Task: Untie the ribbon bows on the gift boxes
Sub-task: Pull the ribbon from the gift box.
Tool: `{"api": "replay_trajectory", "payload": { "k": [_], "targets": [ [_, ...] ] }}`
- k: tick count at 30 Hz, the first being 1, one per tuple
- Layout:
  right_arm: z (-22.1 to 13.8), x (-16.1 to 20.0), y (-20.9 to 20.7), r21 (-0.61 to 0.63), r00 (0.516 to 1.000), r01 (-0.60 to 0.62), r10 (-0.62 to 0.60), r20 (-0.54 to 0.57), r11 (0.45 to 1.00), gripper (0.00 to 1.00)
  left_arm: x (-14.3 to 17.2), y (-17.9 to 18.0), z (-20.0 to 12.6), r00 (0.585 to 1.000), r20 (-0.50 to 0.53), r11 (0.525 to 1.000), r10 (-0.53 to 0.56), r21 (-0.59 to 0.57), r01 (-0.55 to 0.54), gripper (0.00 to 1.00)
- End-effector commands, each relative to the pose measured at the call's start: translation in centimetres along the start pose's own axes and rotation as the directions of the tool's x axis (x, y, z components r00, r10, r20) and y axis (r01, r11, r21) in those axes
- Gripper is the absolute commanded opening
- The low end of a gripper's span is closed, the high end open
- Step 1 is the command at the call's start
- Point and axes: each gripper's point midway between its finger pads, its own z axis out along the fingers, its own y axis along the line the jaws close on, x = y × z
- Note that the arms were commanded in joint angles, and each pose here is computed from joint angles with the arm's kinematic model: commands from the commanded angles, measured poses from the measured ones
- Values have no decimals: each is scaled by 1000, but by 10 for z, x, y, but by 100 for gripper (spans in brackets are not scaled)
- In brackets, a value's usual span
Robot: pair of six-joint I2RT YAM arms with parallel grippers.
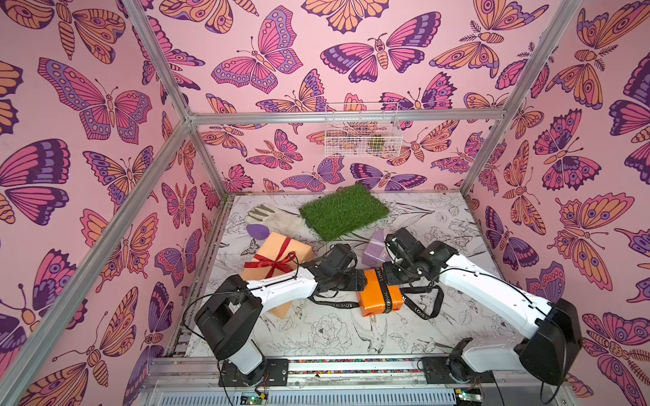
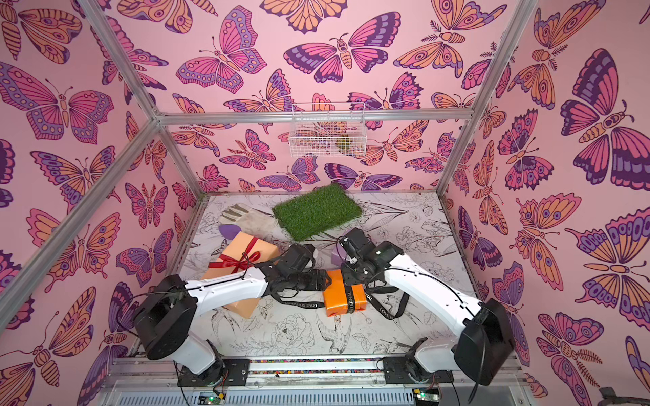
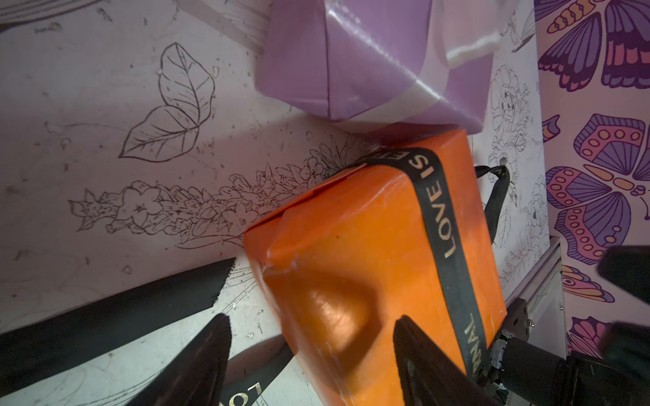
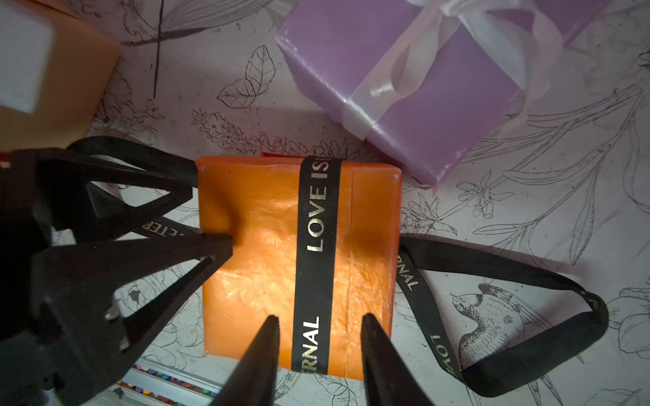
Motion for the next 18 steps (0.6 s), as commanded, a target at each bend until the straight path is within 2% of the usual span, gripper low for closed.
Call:
{"api": "replay_trajectory", "payload": {
  "k": [1,18],
  "targets": [
    [4,0,0,60,999,49,-49,-14,997,40,11,7,10,1000,-27,1000,-4,-12,4,75],
    [56,19,-2,177,989,108,-88,-119,978,36,22,23,18,999,-52,999,-11,-48,9,73]
  ]
}}
